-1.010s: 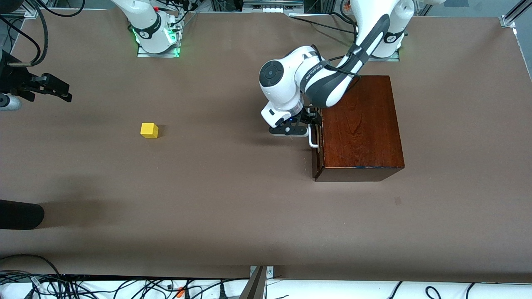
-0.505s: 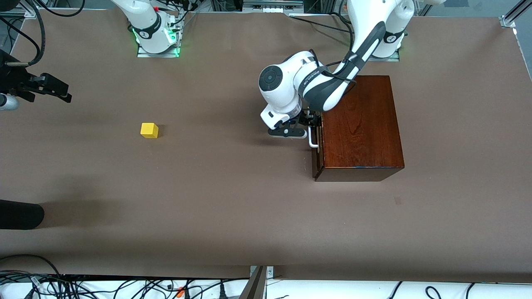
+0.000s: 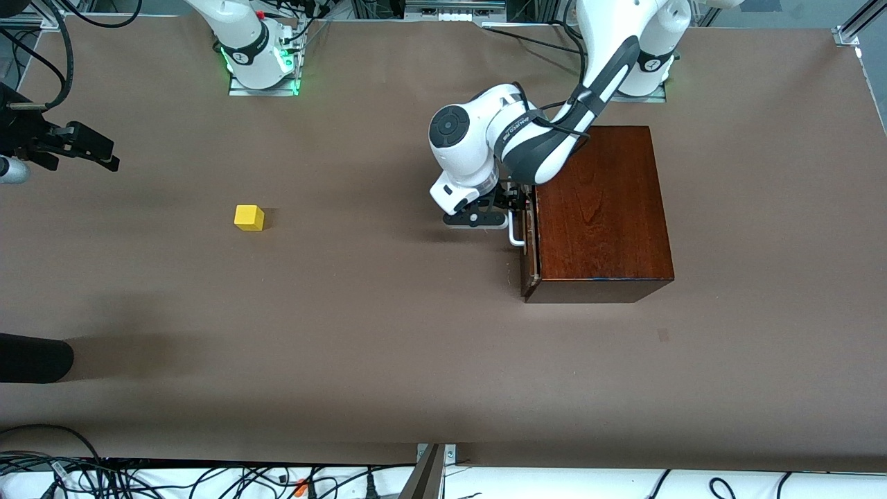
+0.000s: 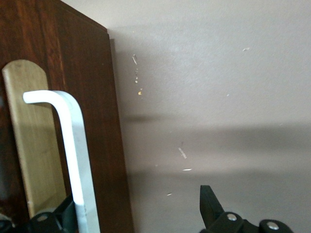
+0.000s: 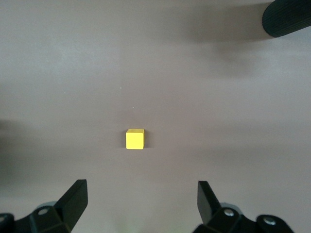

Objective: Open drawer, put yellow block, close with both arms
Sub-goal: 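Pull the drawer open with the left gripper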

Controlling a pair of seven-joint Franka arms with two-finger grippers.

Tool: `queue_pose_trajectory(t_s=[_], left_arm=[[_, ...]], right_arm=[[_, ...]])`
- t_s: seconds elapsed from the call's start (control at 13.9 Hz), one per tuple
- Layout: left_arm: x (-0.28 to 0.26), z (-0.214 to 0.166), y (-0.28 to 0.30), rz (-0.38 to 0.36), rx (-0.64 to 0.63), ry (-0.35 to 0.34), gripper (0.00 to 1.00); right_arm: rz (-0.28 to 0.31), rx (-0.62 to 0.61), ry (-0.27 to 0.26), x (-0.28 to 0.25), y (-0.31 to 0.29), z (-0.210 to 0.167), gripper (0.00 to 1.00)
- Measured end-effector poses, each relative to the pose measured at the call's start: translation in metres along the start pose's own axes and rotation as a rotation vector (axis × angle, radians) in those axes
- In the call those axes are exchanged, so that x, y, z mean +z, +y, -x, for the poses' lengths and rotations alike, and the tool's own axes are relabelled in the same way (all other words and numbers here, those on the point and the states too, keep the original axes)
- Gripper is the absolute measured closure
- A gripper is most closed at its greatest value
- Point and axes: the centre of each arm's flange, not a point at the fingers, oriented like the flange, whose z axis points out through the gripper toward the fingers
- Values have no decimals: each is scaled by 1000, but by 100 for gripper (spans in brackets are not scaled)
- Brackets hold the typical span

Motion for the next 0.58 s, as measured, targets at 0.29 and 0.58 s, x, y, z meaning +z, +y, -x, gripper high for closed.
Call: queue_pose_trajectory(t_s=[0.29,0.58], left_arm=[[-4,0,6,38,-40,14,0],[-3,0,10,38,-48,17,0]], right_arm=[[-2,2,-3,1,-1,1,0],[-3,2,-10,4,-4,3,0]])
